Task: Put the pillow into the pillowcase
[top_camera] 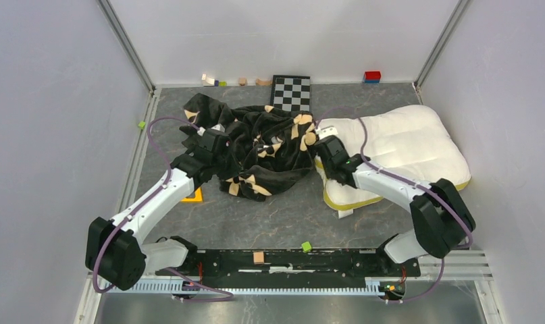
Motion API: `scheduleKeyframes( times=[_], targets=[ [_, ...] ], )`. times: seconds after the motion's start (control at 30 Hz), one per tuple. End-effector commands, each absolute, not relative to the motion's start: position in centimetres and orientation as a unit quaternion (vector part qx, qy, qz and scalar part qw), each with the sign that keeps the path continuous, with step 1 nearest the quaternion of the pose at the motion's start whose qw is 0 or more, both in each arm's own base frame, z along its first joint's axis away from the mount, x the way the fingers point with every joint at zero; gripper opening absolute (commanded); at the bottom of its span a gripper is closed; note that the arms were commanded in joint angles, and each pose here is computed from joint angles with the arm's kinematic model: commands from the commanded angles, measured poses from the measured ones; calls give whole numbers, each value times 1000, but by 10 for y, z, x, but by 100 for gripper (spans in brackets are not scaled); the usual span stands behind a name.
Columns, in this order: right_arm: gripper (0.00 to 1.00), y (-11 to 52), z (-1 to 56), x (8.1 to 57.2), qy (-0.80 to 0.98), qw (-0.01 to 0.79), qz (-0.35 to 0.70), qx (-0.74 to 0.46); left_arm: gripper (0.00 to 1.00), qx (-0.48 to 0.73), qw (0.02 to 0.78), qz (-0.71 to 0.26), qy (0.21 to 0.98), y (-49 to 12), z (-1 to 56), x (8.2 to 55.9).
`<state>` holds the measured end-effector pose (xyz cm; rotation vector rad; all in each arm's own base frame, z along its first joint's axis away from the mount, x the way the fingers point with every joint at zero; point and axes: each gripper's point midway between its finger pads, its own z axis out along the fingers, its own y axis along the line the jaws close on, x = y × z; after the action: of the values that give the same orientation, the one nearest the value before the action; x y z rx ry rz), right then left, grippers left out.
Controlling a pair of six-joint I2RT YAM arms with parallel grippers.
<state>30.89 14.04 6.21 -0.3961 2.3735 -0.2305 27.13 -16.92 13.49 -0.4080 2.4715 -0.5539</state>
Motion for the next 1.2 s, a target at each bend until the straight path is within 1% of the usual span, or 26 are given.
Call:
scheduleKeyframes(
  times=[0.0,0.1,0.23,0.33,0.4,0.5,0.57,0.67,0.7,0.73,0.77,0.8,0.93,0.97,1.03,1.1,1.17],
  targets=[
    [0,123,119,327,913,398,-52,-73,2,-112,319,-223,914,-174,157,281],
    [0,115,166,337,895,443,-32,-27,2,-107,314,-224,917,-175,154,279],
    [0,93,231,351,860,509,-13,38,2,-81,294,-264,915,-191,153,272],
    [0,84,280,357,830,554,8,62,2,-31,255,-305,917,-217,153,257],
    [0,83,318,359,806,588,22,67,3,19,230,-323,918,-243,154,237],
    [0,77,356,361,786,614,26,75,2,76,196,-325,922,-276,144,196],
    [0,74,373,363,776,625,32,77,2,94,165,-321,928,-287,127,167],
    [0,82,386,369,769,634,61,62,2,101,127,-304,939,-282,98,138],
    [0,89,385,372,772,630,72,50,5,101,117,-299,942,-276,90,133],
    [0,97,384,374,776,623,87,34,13,102,113,-295,943,-273,86,129],
    [0,105,382,375,778,620,99,18,27,107,112,-293,944,-270,86,127],
    [0,114,380,376,780,615,115,2,38,110,110,-286,946,-265,85,125],
    [0,129,363,377,787,599,146,-21,77,127,140,-280,941,-259,109,130],
    [0,132,358,377,790,593,152,-25,82,128,158,-285,937,-261,122,135],
    [0,144,350,374,792,582,179,-42,87,116,204,-287,929,-259,148,149],
    [0,154,346,369,793,572,201,-58,89,92,257,-263,925,-250,170,169],
    [0,163,344,363,792,564,221,-77,89,59,311,-215,924,-232,187,197]
  ],
)
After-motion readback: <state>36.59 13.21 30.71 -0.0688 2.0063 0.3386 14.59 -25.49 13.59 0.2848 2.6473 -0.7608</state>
